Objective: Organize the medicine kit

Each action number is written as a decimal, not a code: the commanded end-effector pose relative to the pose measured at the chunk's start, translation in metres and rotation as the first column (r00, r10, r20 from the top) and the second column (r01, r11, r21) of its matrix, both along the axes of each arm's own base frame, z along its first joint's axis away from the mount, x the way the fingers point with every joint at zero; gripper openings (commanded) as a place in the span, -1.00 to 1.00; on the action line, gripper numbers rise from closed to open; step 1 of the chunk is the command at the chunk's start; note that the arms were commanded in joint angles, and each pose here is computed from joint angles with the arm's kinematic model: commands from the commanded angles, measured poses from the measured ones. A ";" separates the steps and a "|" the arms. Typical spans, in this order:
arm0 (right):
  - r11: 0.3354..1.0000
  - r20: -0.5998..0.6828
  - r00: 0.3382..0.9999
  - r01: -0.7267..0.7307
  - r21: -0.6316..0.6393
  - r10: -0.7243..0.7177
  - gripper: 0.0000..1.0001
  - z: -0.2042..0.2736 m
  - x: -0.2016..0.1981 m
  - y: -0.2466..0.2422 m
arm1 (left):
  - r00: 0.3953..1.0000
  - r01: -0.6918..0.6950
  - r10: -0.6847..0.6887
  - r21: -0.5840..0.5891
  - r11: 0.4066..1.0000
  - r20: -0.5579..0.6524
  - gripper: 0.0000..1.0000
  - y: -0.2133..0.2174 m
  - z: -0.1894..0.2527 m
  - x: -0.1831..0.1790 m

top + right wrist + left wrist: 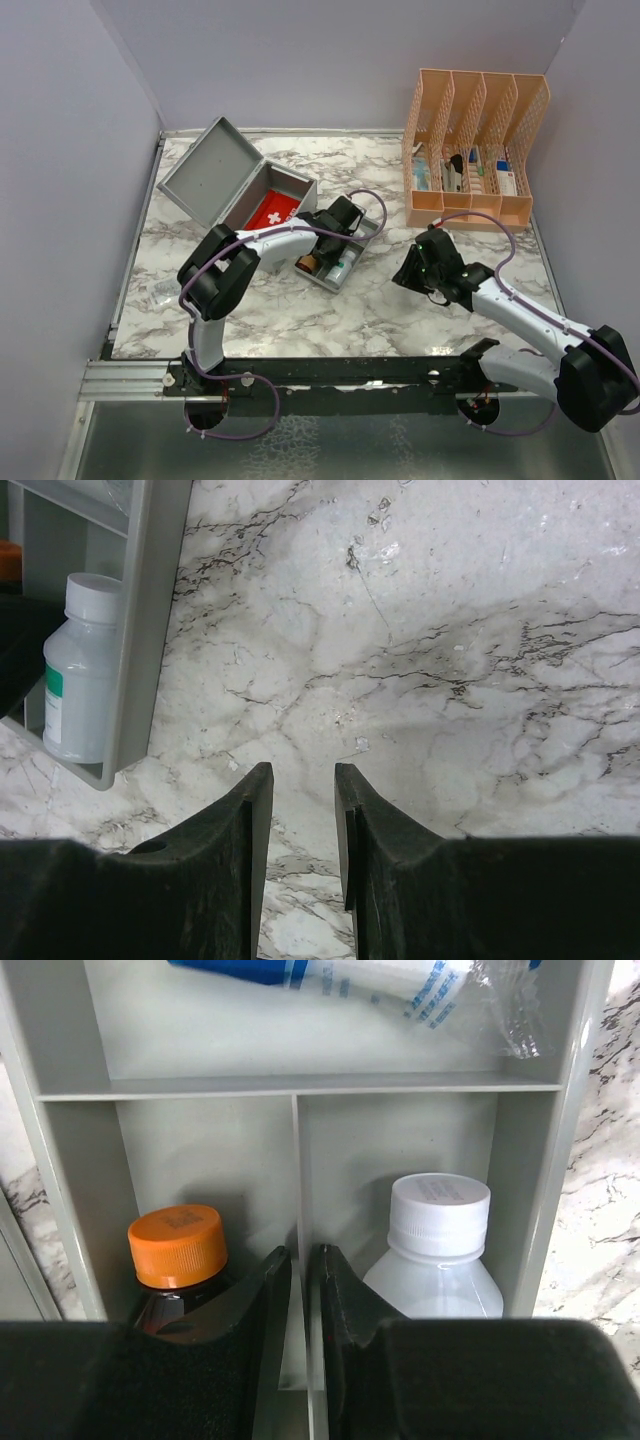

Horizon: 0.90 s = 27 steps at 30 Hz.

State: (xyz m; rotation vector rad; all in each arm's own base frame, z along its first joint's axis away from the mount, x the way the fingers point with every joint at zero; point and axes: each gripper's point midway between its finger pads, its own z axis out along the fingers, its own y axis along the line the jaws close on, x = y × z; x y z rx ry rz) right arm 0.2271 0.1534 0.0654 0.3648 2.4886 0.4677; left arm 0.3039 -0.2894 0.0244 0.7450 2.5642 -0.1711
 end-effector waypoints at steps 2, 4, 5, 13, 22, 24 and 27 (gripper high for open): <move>1.000 0.014 1.000 0.003 0.020 -0.003 -0.38 0.001 0.003 0.004 | 1.000 0.022 -0.023 -0.017 1.000 -0.005 -0.76 -0.006 0.002 0.004; 1.000 0.013 1.000 0.003 0.018 -0.004 -0.38 0.001 0.003 0.004 | 1.000 0.025 -0.025 -0.024 0.999 0.005 -0.95 -0.007 0.007 0.005; 1.000 0.014 1.000 0.004 0.018 -0.004 -0.38 0.001 0.004 0.004 | 0.999 0.029 -0.028 -0.032 0.999 0.014 -1.00 -0.008 0.011 0.006; 1.000 0.035 0.999 -0.013 0.018 0.013 -0.38 0.007 0.006 0.006 | 0.995 0.081 -0.071 -0.161 0.984 0.063 -1.00 -0.026 0.065 0.005; 0.999 0.077 0.997 0.023 0.025 -0.025 -0.39 0.021 0.010 0.001 | 0.990 0.109 -0.079 -0.294 0.950 0.114 -1.00 -0.041 0.126 0.000; 0.999 0.094 0.995 0.039 0.030 -0.041 -0.39 0.026 0.011 -0.001 | 0.988 0.115 -0.074 -0.325 0.939 0.136 -1.00 -0.042 0.145 -0.001; 0.998 0.111 0.992 0.062 0.032 -0.066 -0.39 0.031 0.011 -0.006 | 0.986 0.117 -0.066 -0.349 0.930 0.156 -1.00 -0.042 0.168 -0.002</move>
